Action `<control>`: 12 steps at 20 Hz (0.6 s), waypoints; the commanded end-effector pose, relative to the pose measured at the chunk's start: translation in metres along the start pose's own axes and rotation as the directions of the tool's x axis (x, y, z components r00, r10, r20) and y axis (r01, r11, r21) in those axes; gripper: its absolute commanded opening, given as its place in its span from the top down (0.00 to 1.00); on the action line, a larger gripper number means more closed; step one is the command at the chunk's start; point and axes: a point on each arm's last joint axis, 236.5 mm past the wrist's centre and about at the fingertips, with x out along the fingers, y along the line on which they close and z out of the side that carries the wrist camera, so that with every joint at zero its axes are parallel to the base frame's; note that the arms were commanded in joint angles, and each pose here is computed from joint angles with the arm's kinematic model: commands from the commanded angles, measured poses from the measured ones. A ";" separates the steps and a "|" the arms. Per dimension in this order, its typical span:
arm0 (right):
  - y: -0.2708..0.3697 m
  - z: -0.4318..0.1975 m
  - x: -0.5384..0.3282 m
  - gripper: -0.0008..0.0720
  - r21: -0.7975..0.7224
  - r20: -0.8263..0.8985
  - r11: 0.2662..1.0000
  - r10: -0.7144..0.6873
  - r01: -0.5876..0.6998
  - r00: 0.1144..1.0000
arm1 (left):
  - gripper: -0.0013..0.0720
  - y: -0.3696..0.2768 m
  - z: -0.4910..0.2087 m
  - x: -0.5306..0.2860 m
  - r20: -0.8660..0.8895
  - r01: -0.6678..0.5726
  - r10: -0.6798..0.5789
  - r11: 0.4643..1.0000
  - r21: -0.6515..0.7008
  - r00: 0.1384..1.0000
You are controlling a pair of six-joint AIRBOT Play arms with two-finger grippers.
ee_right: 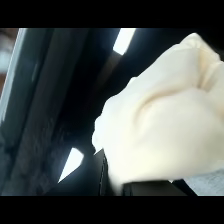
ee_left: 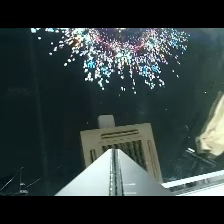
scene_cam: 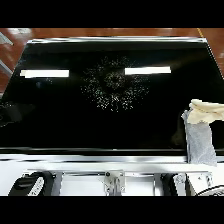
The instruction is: Fold the shirts.
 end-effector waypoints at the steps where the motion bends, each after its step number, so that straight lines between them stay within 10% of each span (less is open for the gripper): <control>1: -0.024 -0.001 -0.011 0.91 0.064 -0.009 0.995 -0.078 0.078 0.997 | 0.93 0.005 0.000 0.000 -0.002 -0.019 0.019 1.000 0.004 1.000; 6: -0.125 -0.066 -0.037 0.91 0.071 -0.252 0.870 -0.458 0.488 0.853 | 0.93 0.006 -0.001 0.000 -0.002 -0.026 0.026 1.000 0.006 1.000; 10: -0.156 -0.128 -0.030 0.89 0.105 -0.390 0.833 -0.467 0.543 0.793 | 0.93 0.006 -0.001 0.000 -0.002 -0.026 0.026 1.000 0.006 1.000; 11: -0.164 -0.137 -0.028 0.75 0.124 -0.404 0.820 -0.472 0.558 0.784 | 0.93 0.006 -0.001 0.000 -0.002 -0.026 0.026 1.000 0.006 1.000; 12: -0.170 -0.141 -0.029 0.39 0.128 -0.411 0.807 -0.486 0.576 0.772 | 0.93 0.006 -0.001 0.000 -0.002 -0.026 0.026 1.000 0.006 1.000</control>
